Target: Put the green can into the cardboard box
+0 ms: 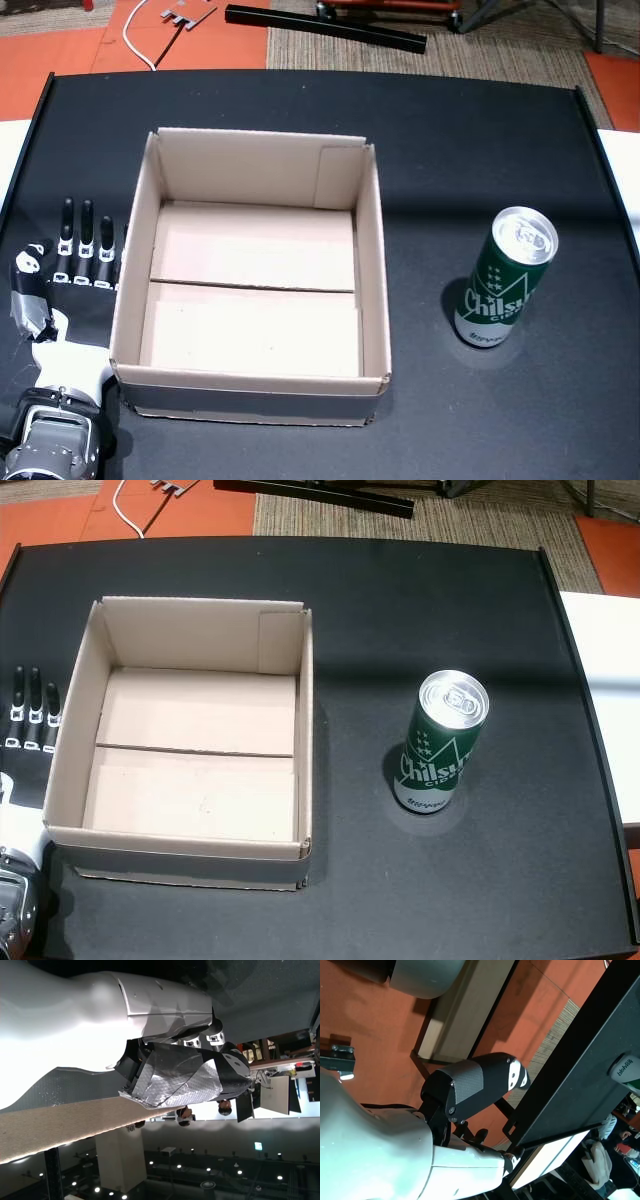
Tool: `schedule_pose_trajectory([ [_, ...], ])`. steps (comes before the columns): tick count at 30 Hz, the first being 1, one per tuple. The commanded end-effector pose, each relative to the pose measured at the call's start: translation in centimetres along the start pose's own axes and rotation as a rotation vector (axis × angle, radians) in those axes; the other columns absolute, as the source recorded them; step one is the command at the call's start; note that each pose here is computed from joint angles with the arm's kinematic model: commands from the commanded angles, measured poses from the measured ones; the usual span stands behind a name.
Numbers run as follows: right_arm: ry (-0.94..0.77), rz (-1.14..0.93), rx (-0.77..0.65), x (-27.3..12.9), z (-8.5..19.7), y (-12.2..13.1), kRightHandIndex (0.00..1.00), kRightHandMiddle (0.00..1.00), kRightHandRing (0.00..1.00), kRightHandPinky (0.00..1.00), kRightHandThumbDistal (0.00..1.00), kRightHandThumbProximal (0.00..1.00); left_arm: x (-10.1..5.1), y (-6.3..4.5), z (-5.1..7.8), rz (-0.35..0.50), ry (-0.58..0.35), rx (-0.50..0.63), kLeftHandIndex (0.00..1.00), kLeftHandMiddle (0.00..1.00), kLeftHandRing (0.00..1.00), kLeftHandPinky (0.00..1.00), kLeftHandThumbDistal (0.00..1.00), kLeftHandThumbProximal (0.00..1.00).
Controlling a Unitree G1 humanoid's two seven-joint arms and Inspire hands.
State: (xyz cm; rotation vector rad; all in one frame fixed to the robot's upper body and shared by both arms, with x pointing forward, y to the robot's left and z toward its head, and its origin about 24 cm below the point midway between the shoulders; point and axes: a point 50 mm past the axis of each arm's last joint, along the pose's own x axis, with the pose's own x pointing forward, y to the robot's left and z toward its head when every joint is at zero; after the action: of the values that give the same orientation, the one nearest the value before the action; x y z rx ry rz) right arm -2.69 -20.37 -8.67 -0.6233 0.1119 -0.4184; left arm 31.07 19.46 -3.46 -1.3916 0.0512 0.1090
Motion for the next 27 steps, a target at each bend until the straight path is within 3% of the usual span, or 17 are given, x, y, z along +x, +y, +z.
schedule_pose_trajectory([
  [1, 0.016, -0.048, -0.008, -0.6, -0.1, -0.8, 0.82, 0.91, 0.96, 1.00, 0.67, 0.40, -1.7, 2.3, -1.3, 0.109, 0.040, -0.025, 0.45, 0.42, 0.52, 0.66, 0.03, 0.77],
  [3, 0.015, -0.045, -0.010, -0.6, -0.2, -0.8, 0.82, 0.91, 0.97, 1.00, 0.66, 0.38, -1.6, 2.2, -1.3, 0.110, 0.041, -0.026, 0.47, 0.45, 0.56, 0.70, 0.02, 0.80],
  [8, 0.012, -0.044, -0.001, -0.6, -0.1, -0.8, 0.82, 0.91, 0.97, 1.00, 0.65, 0.36, -1.7, 2.2, -1.4, 0.108, 0.043, -0.024, 0.46, 0.45, 0.55, 0.69, 0.04, 0.82],
  [16, -0.007, -0.036, 0.027, -0.1, 0.1, -0.6, 0.83, 0.93, 0.98, 1.00, 0.65, 0.44, -1.7, 2.3, -1.3, 0.105, 0.040, -0.021, 0.45, 0.43, 0.53, 0.67, 0.03, 0.79],
  [19, -0.108, -0.001, 0.077, 2.2, 0.7, -0.4, 0.85, 0.94, 1.00, 1.00, 0.75, 0.55, -1.6, 2.2, -1.4, 0.109, 0.044, -0.030, 0.45, 0.43, 0.54, 0.68, 0.03, 0.80],
  [20, -0.136, 0.013, 0.109, 3.2, 1.0, -0.3, 0.88, 0.96, 1.00, 1.00, 0.80, 0.53, -1.6, 2.1, -1.4, 0.104, 0.046, -0.030, 0.45, 0.44, 0.53, 0.68, 0.03, 0.82],
  [23, -0.221, 0.067, 0.222, 6.2, 2.4, -0.1, 0.93, 0.99, 1.00, 1.00, 0.84, 0.47, -1.5, 2.1, -1.4, 0.102, 0.048, -0.023, 0.45, 0.44, 0.55, 0.69, 0.03, 0.83],
  [25, -0.288, 0.092, 0.238, 8.4, 3.4, 0.2, 0.91, 0.99, 1.00, 1.00, 0.89, 0.54, -1.4, 2.0, -1.5, 0.105, 0.047, -0.022, 0.47, 0.45, 0.57, 0.70, 0.03, 0.82],
  [27, -0.347, 0.126, 0.238, 10.5, 4.3, 0.6, 0.91, 0.99, 1.00, 1.00, 0.90, 0.55, -1.4, 2.0, -1.5, 0.099, 0.047, -0.031, 0.47, 0.45, 0.58, 0.70, 0.04, 0.81],
])
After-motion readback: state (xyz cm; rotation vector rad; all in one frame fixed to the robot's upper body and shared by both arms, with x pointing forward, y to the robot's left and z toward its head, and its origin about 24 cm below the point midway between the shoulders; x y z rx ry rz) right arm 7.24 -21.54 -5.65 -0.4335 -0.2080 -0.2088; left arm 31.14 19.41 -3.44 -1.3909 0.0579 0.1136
